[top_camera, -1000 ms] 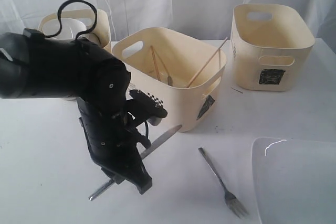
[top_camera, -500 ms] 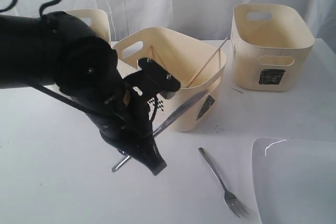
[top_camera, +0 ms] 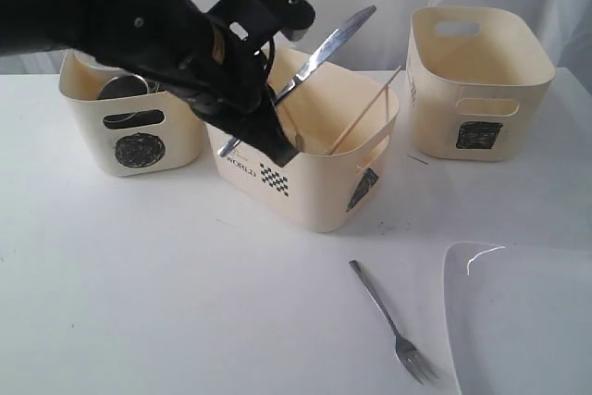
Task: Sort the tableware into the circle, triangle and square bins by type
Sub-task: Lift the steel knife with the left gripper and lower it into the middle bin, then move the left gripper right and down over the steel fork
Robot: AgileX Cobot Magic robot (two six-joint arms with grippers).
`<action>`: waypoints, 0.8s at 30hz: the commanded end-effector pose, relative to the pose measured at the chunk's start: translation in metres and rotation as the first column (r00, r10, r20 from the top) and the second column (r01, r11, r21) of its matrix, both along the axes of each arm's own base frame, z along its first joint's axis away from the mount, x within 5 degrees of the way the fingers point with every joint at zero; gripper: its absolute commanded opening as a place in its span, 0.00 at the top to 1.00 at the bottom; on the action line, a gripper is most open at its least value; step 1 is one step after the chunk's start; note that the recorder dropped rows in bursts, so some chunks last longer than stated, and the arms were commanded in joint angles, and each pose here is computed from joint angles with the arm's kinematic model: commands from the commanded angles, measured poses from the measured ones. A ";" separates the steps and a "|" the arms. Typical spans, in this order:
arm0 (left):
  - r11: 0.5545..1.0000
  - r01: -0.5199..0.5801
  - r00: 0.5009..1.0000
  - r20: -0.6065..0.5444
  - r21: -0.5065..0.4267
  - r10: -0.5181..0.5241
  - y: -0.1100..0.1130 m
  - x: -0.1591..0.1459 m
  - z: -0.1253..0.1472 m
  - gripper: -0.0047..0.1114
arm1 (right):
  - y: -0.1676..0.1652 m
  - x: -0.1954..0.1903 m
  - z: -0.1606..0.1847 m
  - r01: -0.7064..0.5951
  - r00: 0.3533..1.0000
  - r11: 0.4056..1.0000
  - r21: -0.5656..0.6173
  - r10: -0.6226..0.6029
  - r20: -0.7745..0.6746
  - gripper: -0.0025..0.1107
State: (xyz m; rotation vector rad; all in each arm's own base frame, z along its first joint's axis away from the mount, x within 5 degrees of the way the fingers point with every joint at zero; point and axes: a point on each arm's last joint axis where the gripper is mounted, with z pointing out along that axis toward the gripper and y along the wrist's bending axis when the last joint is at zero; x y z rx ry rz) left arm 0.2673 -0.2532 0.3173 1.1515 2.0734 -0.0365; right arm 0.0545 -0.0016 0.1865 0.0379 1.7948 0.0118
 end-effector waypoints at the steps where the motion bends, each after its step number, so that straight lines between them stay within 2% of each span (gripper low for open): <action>1: 1.000 0.013 0.998 0.058 -0.023 -0.012 -0.012 0.025 0.000 0.96 | 0.000 0.000 0.000 -0.009 1.000 1.000 -0.003 0.009 0.015 0.98; 10: 0.994 0.055 0.988 0.151 -0.096 -0.040 -0.045 0.065 -0.012 0.96 | 0.000 0.000 0.000 -0.009 1.000 1.000 -0.003 0.009 0.015 0.98; 16: 0.996 0.039 0.991 0.133 -0.080 -0.028 -0.054 0.084 -0.031 0.95 | 0.000 0.000 0.000 -0.009 1.000 1.000 -0.003 0.009 0.015 0.98; 18: 0.996 0.036 0.992 0.125 -0.083 -0.026 -0.055 0.085 -0.035 0.89 | 0.000 0.000 0.000 -0.009 1.000 1.000 -0.003 0.009 0.015 0.98; 24: 0.997 0.021 0.996 0.093 -0.073 -0.014 -0.053 0.083 -0.036 0.60 | 0.000 0.000 0.000 -0.009 1.000 1.000 -0.003 0.009 0.015 0.98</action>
